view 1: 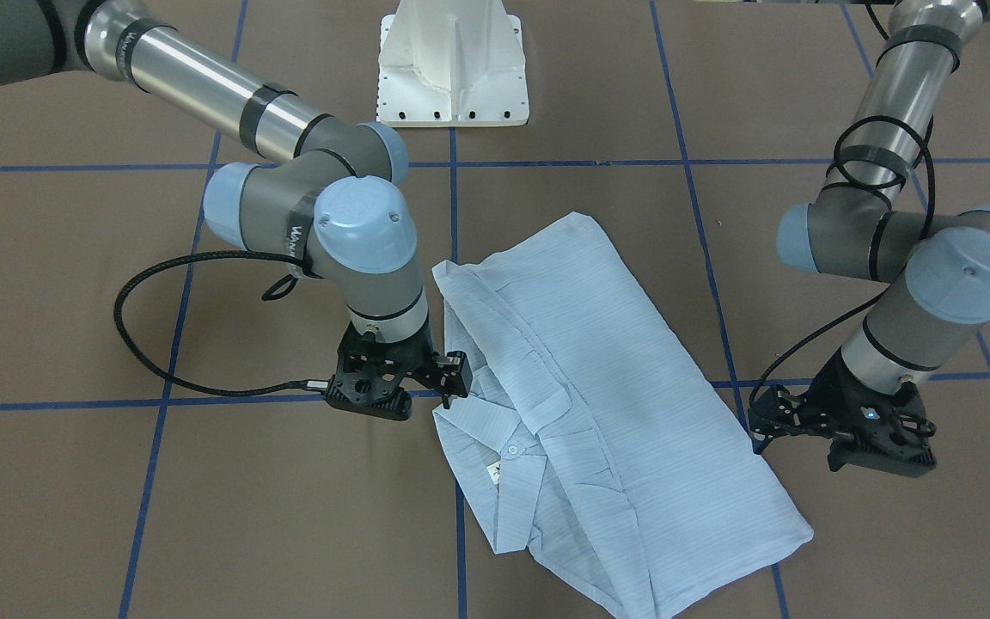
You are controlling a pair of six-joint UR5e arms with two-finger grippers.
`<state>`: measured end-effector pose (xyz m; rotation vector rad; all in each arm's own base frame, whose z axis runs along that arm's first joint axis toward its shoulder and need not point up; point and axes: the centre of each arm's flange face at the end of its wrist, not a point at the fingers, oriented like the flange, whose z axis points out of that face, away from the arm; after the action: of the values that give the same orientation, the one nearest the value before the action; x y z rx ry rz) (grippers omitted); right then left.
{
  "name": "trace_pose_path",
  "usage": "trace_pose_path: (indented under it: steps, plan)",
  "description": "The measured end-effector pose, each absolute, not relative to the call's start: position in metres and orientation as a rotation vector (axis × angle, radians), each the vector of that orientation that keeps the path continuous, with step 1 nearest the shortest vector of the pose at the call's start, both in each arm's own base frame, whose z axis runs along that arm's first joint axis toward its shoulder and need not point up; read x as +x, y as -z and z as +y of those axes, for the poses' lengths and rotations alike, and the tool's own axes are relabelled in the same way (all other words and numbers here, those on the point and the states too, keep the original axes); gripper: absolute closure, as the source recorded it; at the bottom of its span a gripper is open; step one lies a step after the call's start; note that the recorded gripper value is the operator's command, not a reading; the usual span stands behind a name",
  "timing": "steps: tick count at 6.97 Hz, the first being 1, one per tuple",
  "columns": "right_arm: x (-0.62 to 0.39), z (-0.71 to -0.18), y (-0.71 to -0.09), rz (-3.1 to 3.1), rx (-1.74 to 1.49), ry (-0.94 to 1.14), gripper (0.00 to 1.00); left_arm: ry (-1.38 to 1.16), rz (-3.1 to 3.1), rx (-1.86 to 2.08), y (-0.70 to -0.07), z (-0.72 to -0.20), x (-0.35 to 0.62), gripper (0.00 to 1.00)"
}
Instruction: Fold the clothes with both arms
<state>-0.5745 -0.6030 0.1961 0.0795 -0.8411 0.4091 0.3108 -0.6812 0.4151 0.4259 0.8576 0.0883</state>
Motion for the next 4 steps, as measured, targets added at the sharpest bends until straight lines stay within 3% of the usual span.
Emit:
trace_pose_path:
  steps: [4]
  plan:
    - [-0.627,-0.587,-0.199,-0.851,0.113,-0.57,0.2,-0.058,0.875,0.414,-0.417,-0.667,0.309,0.0]
